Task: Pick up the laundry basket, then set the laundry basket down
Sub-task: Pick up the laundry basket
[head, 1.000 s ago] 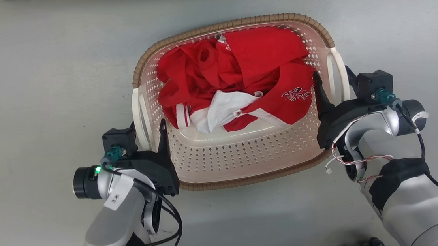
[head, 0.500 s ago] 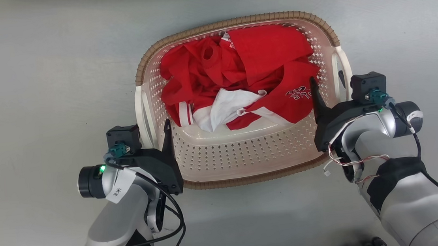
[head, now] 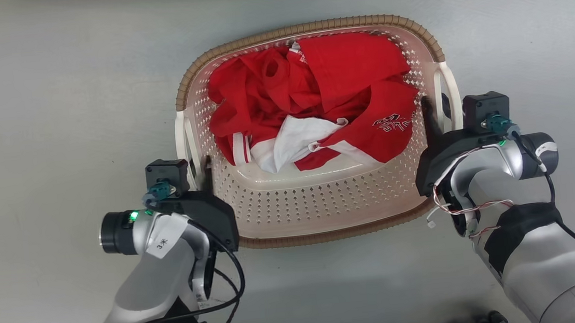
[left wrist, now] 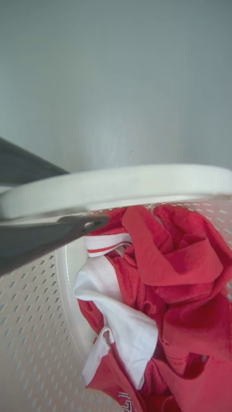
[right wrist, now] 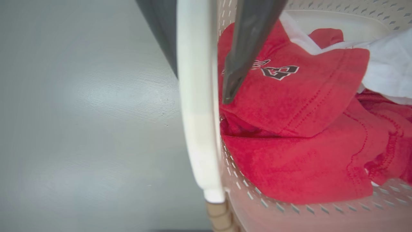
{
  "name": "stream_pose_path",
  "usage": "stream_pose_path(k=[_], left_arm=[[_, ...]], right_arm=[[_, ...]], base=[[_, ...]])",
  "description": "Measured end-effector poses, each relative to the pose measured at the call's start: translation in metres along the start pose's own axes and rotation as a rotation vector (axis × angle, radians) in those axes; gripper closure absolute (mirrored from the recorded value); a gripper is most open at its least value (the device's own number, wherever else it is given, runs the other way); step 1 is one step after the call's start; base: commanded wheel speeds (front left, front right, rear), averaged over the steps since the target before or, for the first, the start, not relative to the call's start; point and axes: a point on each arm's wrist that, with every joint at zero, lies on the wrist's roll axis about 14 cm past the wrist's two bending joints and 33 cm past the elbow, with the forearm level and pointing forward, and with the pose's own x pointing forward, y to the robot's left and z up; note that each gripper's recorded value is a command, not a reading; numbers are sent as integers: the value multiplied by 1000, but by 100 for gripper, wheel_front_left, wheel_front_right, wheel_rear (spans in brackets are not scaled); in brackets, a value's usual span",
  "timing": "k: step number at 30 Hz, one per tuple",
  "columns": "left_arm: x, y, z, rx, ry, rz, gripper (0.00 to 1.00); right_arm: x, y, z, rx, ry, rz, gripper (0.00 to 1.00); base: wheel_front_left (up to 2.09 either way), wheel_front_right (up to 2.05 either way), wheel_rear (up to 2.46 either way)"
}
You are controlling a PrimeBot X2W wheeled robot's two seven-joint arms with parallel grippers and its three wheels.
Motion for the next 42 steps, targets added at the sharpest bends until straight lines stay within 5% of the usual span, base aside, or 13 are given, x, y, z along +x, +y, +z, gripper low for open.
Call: stream_pose_path(k=[1,4,42], left_arm=[[0,3,-1,11,4,4,100],[0,3,0,19,4,3,100],[-51,-3,18,58,-25,21,100]], right_arm=[[0,-2,-1,0,2,-6,71],[-1,-4,-2,-5,10,-8,100],[-58,17,14,-7,16,17,100]], base=[[0,0,0],[0,0,0],[0,0,0]])
